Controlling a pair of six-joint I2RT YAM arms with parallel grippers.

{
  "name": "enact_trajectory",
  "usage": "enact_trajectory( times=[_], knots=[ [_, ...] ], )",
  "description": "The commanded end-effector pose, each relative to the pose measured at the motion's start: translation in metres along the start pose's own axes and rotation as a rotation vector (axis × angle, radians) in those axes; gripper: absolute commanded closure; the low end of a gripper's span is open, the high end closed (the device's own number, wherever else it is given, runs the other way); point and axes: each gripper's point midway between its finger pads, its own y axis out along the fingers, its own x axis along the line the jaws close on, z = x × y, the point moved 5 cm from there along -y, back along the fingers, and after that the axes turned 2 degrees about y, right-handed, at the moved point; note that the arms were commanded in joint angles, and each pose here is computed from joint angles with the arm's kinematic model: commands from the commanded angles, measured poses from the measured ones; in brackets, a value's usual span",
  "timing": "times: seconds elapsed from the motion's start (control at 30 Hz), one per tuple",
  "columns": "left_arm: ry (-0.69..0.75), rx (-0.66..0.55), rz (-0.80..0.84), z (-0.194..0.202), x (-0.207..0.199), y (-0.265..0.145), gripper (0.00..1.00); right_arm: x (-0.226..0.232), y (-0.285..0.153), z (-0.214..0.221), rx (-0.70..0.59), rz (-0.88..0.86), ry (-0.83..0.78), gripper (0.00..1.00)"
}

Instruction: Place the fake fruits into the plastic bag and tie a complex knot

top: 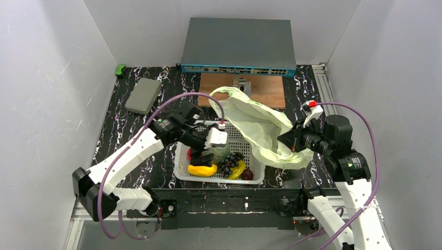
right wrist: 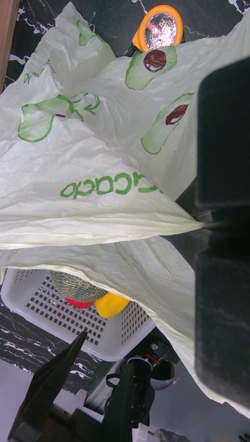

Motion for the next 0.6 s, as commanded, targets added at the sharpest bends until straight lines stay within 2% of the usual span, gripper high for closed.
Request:
enact_trajectory(
  times=[0.0,0.27,0.57],
  knots=[
    [0.147,0.043,-0.024,-0.008,0.014,0.028,0.24,0.007,-0.001,-0.016,-0.054,-0.031,-0.008,0.99],
    [0.283,0.075,-0.008,-0.02,0.021,0.084,0.25,0.006,0.001,-0.017,-0.053,-0.031,0.01,0.99],
    [0.318,0.228,0.001,0.009,0.042,0.13,0.25,0.005,0.002,-0.018,-0.058,-0.031,0.025,0.99]
  ],
)
